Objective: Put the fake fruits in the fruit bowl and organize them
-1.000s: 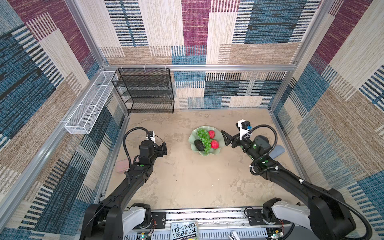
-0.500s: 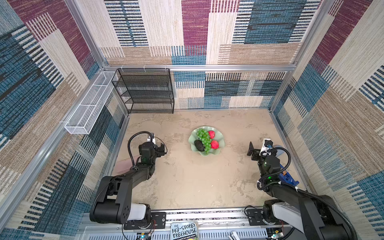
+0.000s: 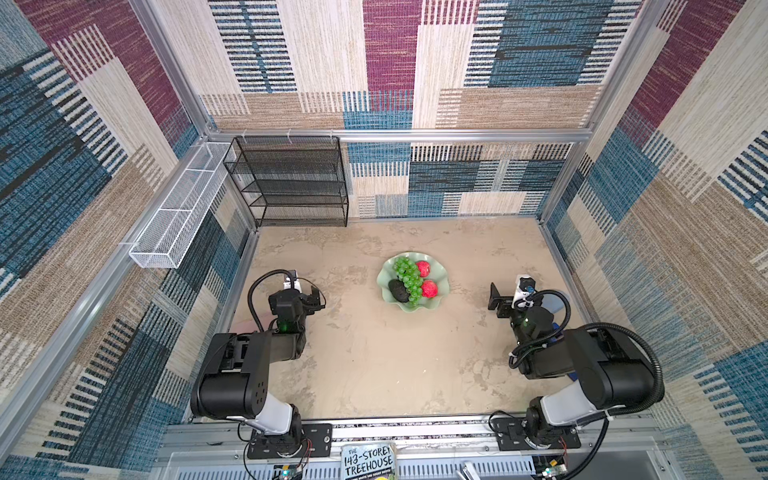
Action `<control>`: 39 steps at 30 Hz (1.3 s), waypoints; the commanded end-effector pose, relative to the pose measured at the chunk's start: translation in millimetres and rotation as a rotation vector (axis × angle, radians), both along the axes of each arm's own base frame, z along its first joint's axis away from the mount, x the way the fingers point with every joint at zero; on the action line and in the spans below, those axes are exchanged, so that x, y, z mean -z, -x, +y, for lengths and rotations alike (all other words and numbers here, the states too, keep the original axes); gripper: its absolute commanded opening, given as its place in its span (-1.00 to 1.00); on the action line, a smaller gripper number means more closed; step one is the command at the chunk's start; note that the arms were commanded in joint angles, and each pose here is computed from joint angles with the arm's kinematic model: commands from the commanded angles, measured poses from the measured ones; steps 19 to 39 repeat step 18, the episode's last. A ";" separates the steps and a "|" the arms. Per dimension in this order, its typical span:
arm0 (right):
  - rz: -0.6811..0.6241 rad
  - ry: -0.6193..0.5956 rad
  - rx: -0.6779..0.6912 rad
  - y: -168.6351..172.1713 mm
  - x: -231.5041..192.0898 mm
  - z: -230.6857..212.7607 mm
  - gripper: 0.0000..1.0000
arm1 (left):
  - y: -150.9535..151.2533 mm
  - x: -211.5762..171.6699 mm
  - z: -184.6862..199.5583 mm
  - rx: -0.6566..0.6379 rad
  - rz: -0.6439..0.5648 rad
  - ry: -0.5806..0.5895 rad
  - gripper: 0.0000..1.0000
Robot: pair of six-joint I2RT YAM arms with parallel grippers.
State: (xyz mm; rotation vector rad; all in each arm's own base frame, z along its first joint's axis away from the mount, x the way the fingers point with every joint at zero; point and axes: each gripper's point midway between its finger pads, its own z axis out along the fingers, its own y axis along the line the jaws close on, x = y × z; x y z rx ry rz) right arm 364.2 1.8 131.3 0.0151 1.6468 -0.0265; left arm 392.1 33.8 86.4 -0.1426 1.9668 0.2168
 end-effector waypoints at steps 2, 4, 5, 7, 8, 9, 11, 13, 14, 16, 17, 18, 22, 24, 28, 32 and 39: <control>-0.058 0.006 -0.037 -4.2 -15.3 5.6 0.99 | -3.7 -10.3 1.6 -0.016 -0.053 0.020 0.99; -0.045 -0.006 -0.044 -8.1 -13.9 3.9 0.99 | -4.0 -11.0 1.7 -0.017 -0.056 0.018 0.99; -0.035 -0.010 -0.049 -9.1 -12.2 3.7 0.99 | -4.0 -10.4 1.6 -0.016 -0.055 0.018 0.99; -0.038 -0.011 -0.052 -9.6 -13.3 3.4 0.99 | -4.1 -10.7 1.7 -0.017 -0.053 0.019 0.99; -0.038 -0.012 -0.052 -9.6 -13.2 3.4 0.99 | -4.1 -10.4 1.5 -0.016 -0.055 0.018 0.99; -0.037 -0.011 -0.052 -9.3 -12.8 3.4 0.99 | -3.9 -10.4 1.6 -0.017 -0.052 0.020 0.99; -0.036 -0.012 -0.052 -9.3 -12.7 3.5 0.99 | -5.3 -8.3 1.3 -0.015 -0.045 0.022 0.99; -0.038 -0.011 -0.052 -9.5 -13.2 3.3 0.99 | -6.3 -6.9 2.4 -0.008 -0.038 0.041 0.99; -0.037 -0.011 -0.052 -9.4 -12.9 3.4 0.99 | -5.9 -6.8 2.4 -0.008 -0.039 0.043 0.99; -0.037 -0.011 -0.053 -9.5 -13.0 3.5 0.99 | -5.2 -9.1 2.7 -0.008 -0.048 0.039 0.99; -0.035 -0.011 -0.051 -9.1 -12.2 3.2 0.99 | -4.2 -9.7 2.5 -0.007 -0.052 0.035 0.99; -0.038 -0.011 -0.051 -8.7 -13.0 3.2 0.99 | -4.2 -10.0 1.9 -0.007 -0.054 0.033 0.99; -0.038 -0.011 -0.051 -8.7 -13.0 3.2 0.99 | -4.2 -10.0 1.9 -0.007 -0.054 0.033 0.99; -0.038 -0.011 -0.051 -8.7 -13.0 3.2 0.99 | -4.2 -10.0 1.9 -0.007 -0.054 0.033 0.99; -0.038 -0.011 -0.051 -8.7 -13.0 3.2 0.99 | -4.2 -10.0 1.9 -0.007 -0.054 0.033 0.99; -0.038 -0.011 -0.051 -8.7 -13.0 3.2 0.99 | -4.2 -10.0 1.9 -0.007 -0.054 0.033 0.99; -0.038 -0.011 -0.051 -8.7 -13.0 3.2 0.99 | -4.2 -10.0 1.9 -0.007 -0.054 0.033 0.99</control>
